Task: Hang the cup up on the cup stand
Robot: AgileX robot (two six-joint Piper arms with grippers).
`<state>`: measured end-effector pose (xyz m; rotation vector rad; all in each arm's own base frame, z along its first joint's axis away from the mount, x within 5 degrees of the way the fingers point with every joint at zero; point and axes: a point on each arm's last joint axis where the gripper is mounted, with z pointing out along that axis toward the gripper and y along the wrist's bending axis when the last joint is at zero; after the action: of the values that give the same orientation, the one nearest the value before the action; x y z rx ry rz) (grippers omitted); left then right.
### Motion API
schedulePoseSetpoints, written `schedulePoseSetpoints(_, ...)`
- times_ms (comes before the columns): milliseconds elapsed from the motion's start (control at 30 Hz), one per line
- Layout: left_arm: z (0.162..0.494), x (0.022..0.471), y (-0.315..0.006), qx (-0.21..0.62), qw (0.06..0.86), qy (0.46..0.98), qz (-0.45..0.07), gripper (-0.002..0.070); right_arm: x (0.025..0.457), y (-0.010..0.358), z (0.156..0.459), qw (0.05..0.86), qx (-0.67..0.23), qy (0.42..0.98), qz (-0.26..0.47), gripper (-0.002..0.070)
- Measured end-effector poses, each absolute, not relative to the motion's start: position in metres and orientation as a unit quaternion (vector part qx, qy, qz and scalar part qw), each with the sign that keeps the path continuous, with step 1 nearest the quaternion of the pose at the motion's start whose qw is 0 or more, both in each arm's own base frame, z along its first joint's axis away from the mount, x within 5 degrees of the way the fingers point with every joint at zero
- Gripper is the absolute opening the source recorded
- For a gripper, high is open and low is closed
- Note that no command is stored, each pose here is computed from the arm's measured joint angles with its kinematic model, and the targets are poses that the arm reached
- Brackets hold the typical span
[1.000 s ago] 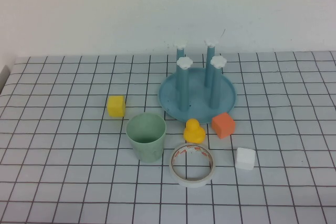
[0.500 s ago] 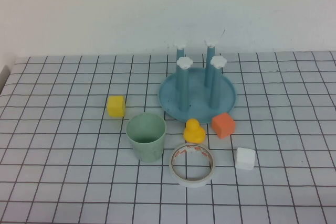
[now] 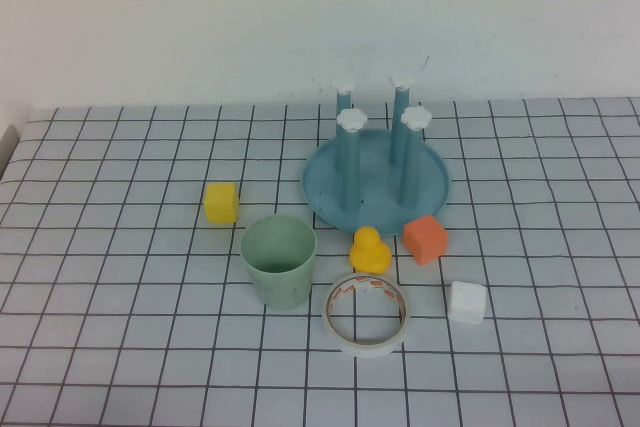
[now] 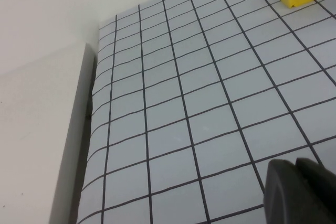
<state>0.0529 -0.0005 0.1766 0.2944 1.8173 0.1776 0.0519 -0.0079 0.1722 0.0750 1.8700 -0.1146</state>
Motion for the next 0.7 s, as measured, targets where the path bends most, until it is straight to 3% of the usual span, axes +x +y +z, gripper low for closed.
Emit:
schedulePoseSetpoints(167,0.177,0.053,-0.001,0.126,0.604,0.783,0.076,-0.0001,0.053,-0.002,0.174,0.606,0.079,0.791,0.024,-0.0001)
schedulePoseSetpoints(233,0.179,0.053,-0.003,0.098,0.617,0.78,0.041,-0.0001,0.054,0.002,0.176,0.608,0.133,0.776,0.096,-0.0001)
schedulePoseSetpoints(333,0.186,0.054,-0.01,-0.05,0.638,0.758,-0.129,-0.0001,0.055,0.009,0.18,0.589,0.233,0.739,0.231,-0.0001)
schedulePoseSetpoints(400,0.194,0.055,-0.012,-0.178,0.628,0.709,-0.268,-0.0001,0.055,0.012,0.182,0.571,0.28,0.713,0.297,-0.0001)
schedulePoseSetpoints(467,0.2,0.055,-0.011,-0.264,0.611,0.656,-0.356,-0.0001,0.055,0.014,0.185,0.559,0.306,0.694,0.336,-0.0001)
schedulePoseSetpoints(533,0.205,0.056,-0.007,-0.311,0.608,0.615,-0.394,-0.0001,0.055,0.015,0.186,0.554,0.319,0.682,0.355,-0.0001)
schedulePoseSetpoints(700,0.209,0.056,-0.002,-0.356,0.61,0.569,-0.422,-0.0001,0.055,0.016,0.186,0.548,0.321,0.681,0.364,-0.0001)
